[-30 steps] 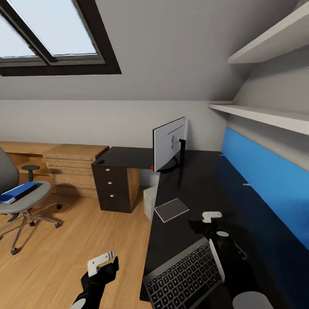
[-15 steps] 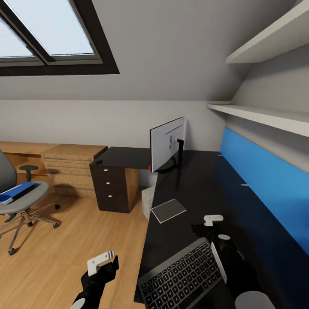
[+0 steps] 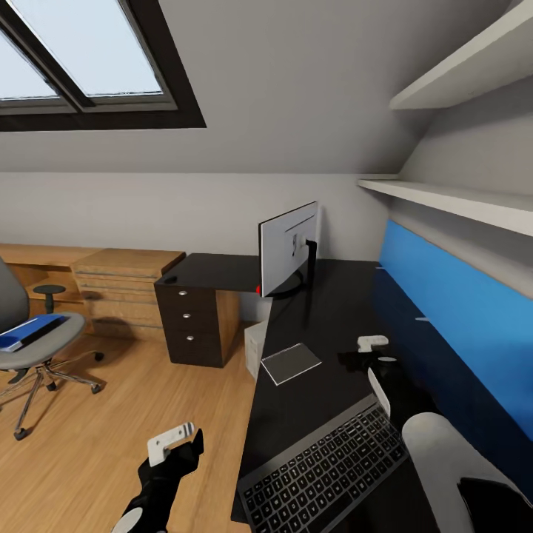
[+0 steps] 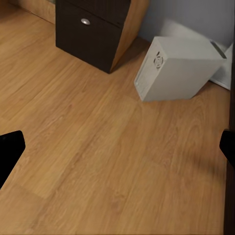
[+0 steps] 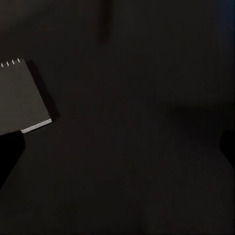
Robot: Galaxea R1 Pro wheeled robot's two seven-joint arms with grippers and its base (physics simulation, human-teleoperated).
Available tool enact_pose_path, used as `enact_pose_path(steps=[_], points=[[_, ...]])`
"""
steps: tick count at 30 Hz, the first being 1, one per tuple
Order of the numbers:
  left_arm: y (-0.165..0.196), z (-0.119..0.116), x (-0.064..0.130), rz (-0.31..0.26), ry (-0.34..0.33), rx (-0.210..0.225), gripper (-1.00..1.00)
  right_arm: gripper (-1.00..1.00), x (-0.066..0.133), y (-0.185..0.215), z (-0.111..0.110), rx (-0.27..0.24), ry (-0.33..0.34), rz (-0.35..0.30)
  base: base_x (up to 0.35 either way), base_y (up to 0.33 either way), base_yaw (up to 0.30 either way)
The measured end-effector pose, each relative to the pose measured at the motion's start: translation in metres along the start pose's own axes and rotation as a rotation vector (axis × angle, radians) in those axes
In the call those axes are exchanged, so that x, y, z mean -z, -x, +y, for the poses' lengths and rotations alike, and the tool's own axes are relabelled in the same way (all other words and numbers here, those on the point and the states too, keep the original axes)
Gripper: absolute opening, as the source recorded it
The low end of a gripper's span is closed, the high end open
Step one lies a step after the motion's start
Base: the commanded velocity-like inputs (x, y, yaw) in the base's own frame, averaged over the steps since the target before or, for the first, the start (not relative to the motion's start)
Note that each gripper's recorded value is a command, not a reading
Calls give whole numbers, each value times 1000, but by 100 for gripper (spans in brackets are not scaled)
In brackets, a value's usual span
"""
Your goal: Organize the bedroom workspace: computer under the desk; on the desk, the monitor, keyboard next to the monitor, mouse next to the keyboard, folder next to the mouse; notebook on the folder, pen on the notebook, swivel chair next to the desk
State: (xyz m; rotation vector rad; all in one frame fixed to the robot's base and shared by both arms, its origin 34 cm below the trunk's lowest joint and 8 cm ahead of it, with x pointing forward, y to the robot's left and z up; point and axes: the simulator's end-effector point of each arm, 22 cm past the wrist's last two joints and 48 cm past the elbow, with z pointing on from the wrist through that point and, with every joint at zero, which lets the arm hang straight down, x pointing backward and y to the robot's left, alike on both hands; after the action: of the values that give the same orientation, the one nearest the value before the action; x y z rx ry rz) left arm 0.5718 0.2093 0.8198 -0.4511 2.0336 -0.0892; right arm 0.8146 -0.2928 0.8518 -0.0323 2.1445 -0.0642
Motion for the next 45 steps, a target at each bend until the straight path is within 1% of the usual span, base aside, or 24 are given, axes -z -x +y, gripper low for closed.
enact_pose_path(steps=[1,3,5,7,8,10,11,14,20,27,37,41,42,45], points=[[2,0,0,-4,-1,2,100,100,-6,-3,-6,0,-16,17,0,0,0],[3,-1,1,-6,-2,3,100,100,-11,-10,-13,-2,-41,39,0,0,0],[2,0,-1,-9,-3,5,100,100,-16,-22,-23,-7,-82,66,0,0,0],[-1,0,-2,-9,-4,5,100,100,-19,-28,-26,-12,-94,76,0,0,0],[-2,0,-3,-9,-4,5,100,100,-20,-33,-28,-22,-103,86,0,0,0],[-5,1,-4,-9,-4,5,100,100,-22,-38,-28,-27,-105,91,0,0,0],[-6,2,-5,-9,-4,6,100,100,-23,-47,-26,-32,-105,107,0,0,0],[-10,3,-7,-10,-4,6,100,100,-26,-61,-24,-40,-101,127,0,0,0],[-17,5,-11,-10,-3,6,100,100,-31,-78,-22,-68,-97,145,0,0,0],[-17,6,-11,-10,-3,7,100,100,-31,-79,-22,-71,-98,150,0,0,0],[-18,6,-12,-10,-3,6,100,100,-30,-88,-27,-74,-104,176,0,0,0],[-23,8,-14,-10,-2,6,100,100,-31,-106,-31,-77,-108,222,0,0,0],[-23,8,-14,-10,-2,6,100,100,-30,-112,-33,-88,-110,243,0,0,0],[-23,7,-14,-10,-3,6,100,100,-29,-115,-34,-106,-109,257,0,0,0]])
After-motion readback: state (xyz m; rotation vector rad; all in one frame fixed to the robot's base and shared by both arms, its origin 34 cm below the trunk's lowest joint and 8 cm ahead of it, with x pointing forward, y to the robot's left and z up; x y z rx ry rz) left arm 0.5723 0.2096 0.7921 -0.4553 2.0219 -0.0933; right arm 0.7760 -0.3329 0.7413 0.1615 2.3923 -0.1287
